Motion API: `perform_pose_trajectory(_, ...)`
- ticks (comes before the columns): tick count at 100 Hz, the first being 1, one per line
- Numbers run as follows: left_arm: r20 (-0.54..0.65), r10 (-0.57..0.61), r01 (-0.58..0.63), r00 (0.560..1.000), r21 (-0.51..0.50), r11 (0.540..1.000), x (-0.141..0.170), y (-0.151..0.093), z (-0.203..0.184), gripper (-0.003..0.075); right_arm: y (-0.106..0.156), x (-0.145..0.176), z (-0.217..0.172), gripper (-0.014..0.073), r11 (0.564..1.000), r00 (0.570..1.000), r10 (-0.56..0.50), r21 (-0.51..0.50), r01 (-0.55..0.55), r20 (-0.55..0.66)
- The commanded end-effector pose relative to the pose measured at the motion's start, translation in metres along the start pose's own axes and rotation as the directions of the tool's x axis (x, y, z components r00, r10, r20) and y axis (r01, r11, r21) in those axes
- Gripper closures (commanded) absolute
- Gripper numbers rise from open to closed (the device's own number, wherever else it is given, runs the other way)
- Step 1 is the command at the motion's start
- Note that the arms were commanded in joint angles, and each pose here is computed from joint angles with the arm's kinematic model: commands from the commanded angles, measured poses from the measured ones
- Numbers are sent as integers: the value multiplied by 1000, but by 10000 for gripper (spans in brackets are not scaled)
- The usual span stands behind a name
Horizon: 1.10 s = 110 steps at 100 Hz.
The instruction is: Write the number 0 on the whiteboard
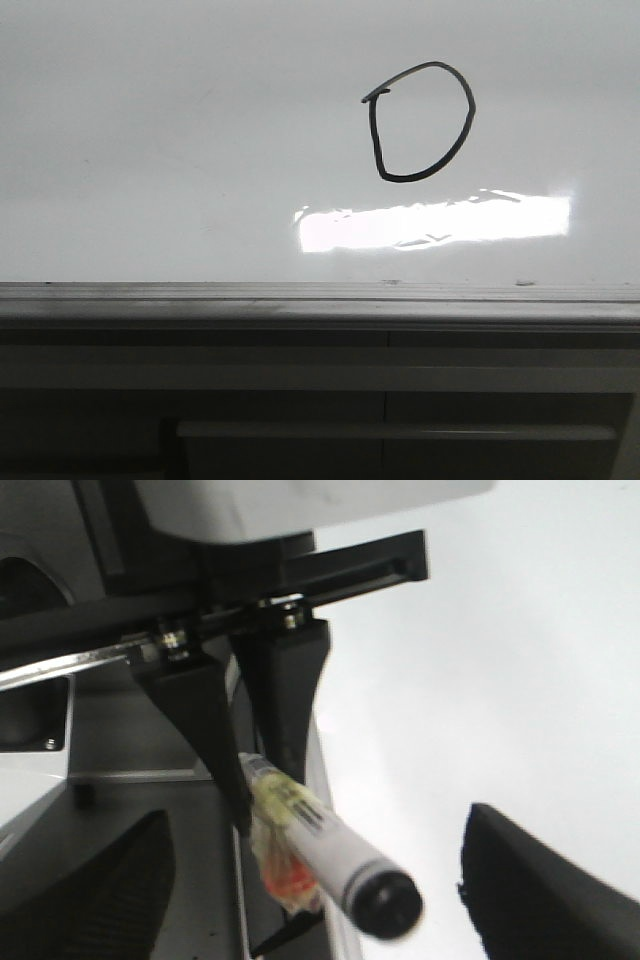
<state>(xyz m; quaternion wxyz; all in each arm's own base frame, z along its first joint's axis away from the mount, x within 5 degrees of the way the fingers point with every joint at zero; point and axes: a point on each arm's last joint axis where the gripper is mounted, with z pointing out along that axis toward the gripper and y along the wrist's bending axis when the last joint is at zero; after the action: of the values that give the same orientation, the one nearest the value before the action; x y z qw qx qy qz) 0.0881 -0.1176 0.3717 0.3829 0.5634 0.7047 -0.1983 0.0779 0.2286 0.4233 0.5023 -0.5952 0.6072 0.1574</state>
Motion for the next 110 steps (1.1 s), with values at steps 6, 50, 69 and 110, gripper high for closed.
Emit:
perform_pose_trajectory(6, 204, -163, 186, 965, -94, 978, -14, 12, 1, 740, -29, 0, -46, 248, 981, 997, 60, 181, -66, 38)
perform_pose_trajectory(50, 411, -599, 692, 687, -116, 713, 14, 49, 80, 740, -37, 56, -116, 660, 901, 954, 279, 313, -299, 108)
perform_pose_trajectory(69, 334, -659, 728, 674, -144, 670, 17, 63, 118, 740, -27, 86, -113, 660, 872, 935, 343, 339, -353, 92)
perform_pose_trajectory(110, 369, -732, 816, 573, -167, 554, 20, 84, 157, 740, -13, 109, -92, 660, 852, 906, 421, 322, -413, 46)
